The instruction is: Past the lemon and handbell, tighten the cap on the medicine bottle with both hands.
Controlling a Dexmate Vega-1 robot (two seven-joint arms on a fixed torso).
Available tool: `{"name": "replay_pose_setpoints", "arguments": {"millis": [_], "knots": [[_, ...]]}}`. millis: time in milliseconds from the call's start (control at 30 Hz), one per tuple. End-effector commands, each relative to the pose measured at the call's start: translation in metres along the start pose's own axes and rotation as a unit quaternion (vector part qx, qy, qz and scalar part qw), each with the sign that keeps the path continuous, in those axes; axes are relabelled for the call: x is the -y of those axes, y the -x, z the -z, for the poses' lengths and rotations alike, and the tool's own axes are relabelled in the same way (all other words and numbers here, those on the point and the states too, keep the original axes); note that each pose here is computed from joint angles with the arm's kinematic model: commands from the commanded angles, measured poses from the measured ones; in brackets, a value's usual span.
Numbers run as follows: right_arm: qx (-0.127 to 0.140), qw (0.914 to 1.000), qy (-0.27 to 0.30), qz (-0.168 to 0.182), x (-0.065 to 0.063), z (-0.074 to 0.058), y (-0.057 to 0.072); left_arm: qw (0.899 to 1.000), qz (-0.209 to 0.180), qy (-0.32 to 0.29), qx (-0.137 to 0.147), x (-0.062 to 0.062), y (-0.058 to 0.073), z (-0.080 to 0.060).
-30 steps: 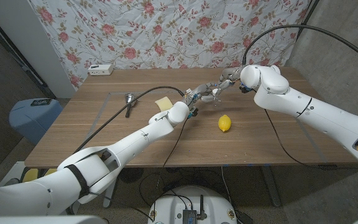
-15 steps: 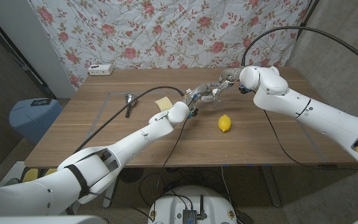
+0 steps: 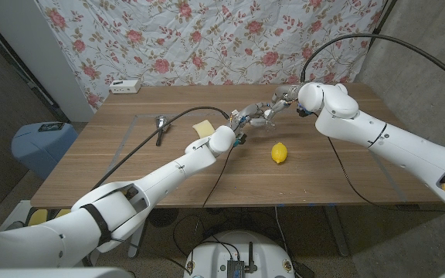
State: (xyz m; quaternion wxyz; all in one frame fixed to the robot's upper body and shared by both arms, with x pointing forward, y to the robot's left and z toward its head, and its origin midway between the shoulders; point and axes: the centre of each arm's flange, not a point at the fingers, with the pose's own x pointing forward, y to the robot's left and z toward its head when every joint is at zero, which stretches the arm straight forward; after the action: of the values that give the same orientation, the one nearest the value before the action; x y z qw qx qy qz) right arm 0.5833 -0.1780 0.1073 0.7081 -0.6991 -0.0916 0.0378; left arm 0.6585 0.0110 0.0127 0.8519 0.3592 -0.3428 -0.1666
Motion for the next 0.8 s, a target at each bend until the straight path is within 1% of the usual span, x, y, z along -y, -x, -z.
{"name": "replay_pose_setpoints", "arguments": {"millis": [33,267,533,800], "knots": [[-0.001,1.0,-0.007,0.006,-0.0015,0.0017,-0.0017,1.0,0.001,0.0,-0.001,0.0012,-0.0004,-0.0002],[-0.002,0.9999,-0.009,0.009,-0.0017,0.0021,-0.0029,1.0,0.001,0.001,-0.002,0.0013,-0.001,0.0007],[-0.012,0.9998,-0.012,0.014,-0.004,0.0026,-0.0056,1.0,0.0,0.002,-0.004,0.0005,-0.0013,0.0018],[-0.015,0.9995,-0.017,0.022,-0.0059,0.0025,-0.0058,1.0,0.0,0.002,-0.003,-0.0001,-0.0022,0.0022]]}}
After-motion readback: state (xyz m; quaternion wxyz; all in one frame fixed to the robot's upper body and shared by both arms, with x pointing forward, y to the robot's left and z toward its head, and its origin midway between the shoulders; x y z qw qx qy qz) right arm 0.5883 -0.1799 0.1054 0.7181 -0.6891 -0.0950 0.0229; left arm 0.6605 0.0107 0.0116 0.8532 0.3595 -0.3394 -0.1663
